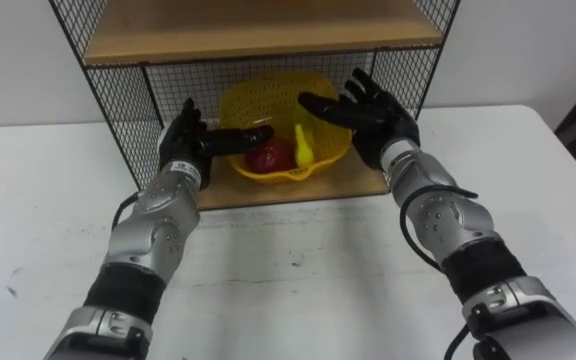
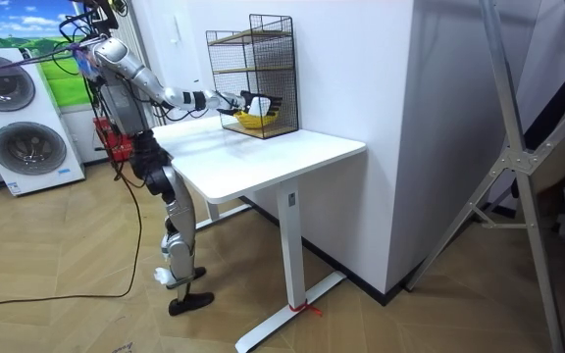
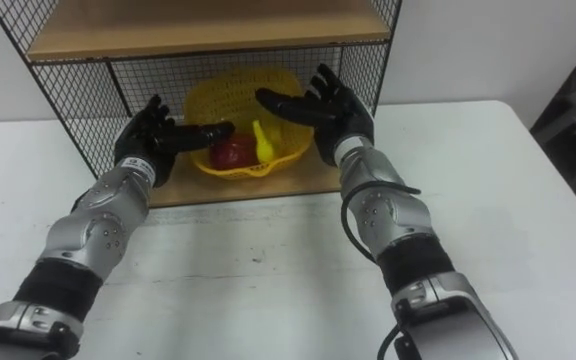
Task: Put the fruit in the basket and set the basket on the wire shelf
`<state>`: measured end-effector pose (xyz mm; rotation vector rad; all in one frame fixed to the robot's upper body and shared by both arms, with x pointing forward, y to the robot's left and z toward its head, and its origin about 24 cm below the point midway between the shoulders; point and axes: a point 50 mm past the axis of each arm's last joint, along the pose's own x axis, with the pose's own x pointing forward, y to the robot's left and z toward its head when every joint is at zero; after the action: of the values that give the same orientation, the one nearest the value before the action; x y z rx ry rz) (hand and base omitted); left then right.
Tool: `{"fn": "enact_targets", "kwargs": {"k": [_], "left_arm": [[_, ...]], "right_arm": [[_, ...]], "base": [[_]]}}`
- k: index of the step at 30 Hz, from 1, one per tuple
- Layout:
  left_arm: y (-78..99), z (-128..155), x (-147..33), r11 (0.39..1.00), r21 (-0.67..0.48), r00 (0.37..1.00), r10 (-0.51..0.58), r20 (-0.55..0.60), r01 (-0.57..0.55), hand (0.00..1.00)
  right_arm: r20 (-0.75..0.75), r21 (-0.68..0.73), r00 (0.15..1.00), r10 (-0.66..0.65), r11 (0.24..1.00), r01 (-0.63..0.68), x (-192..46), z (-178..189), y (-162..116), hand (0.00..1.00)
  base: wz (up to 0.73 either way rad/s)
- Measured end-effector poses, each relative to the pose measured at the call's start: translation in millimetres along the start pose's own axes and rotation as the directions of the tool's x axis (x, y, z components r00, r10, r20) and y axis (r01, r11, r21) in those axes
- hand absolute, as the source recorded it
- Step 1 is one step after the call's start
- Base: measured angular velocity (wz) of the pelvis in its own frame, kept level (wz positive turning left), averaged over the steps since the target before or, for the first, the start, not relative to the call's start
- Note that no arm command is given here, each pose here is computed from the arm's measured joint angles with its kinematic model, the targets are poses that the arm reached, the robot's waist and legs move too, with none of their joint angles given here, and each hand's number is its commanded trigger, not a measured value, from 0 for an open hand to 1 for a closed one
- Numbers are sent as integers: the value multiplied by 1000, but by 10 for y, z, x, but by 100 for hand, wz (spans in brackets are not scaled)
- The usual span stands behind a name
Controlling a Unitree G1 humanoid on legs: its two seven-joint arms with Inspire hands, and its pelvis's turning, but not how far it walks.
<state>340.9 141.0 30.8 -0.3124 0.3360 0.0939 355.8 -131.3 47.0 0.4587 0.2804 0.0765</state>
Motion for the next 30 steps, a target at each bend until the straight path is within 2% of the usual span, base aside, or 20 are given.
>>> {"fn": "enact_targets", "kwargs": {"k": [7, 13, 16, 20, 26, 30], "left_arm": [[56, 43, 1, 1000, -6, 1000, 27, 2, -27, 0], [103, 254, -24, 999, -9, 996, 41, 78, -40, 0], [97, 333, -58, 1000, -10, 993, 31, 118, -30, 0], [78, 432, -206, 1000, -4, 978, -1, 208, 2, 0], [173, 312, -397, 999, 31, 972, 0, 234, -8, 0], [218, 268, -502, 997, 78, 967, -13, 254, -7, 0]], "right_arm": [[-6, 0, 1000, -6, 1000, 6, -9, -23, -20, 0], [8, -27, 1000, -8, 1000, 9, -16, 21, -46, 0], [19, -85, 1000, -11, 996, 12, -27, 31, -55, 0], [81, -166, 996, 24, 986, -10, -168, 39, -48, 0], [100, -287, 995, 21, 958, 9, -397, -109, -146, 0], [138, -319, 990, 5, 947, 39, -537, -112, -219, 0]], "base": [[3], [6], [2], [3], [0], [0]]}}
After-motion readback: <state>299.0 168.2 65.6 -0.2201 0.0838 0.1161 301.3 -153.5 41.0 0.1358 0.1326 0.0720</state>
